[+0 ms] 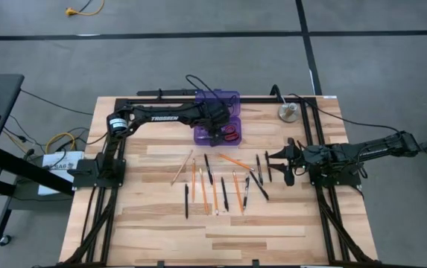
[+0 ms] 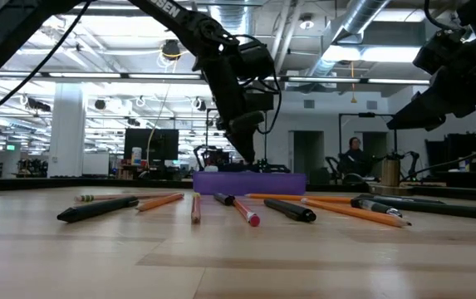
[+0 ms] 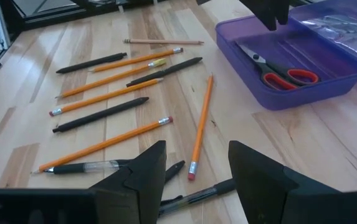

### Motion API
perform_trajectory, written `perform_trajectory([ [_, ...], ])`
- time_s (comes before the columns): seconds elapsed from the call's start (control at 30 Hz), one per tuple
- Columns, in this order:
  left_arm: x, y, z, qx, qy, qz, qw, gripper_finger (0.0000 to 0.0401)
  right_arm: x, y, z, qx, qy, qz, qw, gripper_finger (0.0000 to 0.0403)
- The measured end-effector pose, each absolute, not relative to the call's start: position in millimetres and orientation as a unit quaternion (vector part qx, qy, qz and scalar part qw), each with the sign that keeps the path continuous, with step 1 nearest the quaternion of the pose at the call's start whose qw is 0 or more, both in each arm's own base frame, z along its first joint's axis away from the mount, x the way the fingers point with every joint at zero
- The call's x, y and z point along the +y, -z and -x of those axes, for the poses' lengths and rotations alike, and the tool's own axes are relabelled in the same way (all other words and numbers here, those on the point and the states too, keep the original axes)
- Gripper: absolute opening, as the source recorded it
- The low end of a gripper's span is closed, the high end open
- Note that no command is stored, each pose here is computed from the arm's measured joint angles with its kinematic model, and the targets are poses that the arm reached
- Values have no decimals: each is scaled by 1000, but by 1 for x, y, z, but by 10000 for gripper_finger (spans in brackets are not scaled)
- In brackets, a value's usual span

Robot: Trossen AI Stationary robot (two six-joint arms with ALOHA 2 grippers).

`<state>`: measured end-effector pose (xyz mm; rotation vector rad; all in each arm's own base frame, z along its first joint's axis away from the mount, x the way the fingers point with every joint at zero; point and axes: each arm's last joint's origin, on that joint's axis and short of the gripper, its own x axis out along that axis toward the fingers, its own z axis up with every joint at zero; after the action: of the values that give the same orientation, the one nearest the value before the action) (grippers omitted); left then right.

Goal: Pick & place school supplies into a supply box
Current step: Put the black pen into the violet supply box, then put the pink pencil into the violet supply box

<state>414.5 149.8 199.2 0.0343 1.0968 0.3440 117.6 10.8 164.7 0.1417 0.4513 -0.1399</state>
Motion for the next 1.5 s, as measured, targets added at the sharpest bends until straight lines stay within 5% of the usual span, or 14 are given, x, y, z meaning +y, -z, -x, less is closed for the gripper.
perform_trajectory([
  [0.4,143,-218,-417,531,-194,-2,825,122,11,-165,-118,223,69,-71,970,169],
  [0.87,77,-321,-346,488,-296,88,816,121,11,-163,-117,229,77,-98,965,169],
  [1.17,35,-264,-314,542,-367,144,742,121,11,-163,-117,230,77,-98,965,169],
  [1.5,10,-208,-309,541,-343,210,739,121,11,-163,-117,230,76,-98,965,169],
])
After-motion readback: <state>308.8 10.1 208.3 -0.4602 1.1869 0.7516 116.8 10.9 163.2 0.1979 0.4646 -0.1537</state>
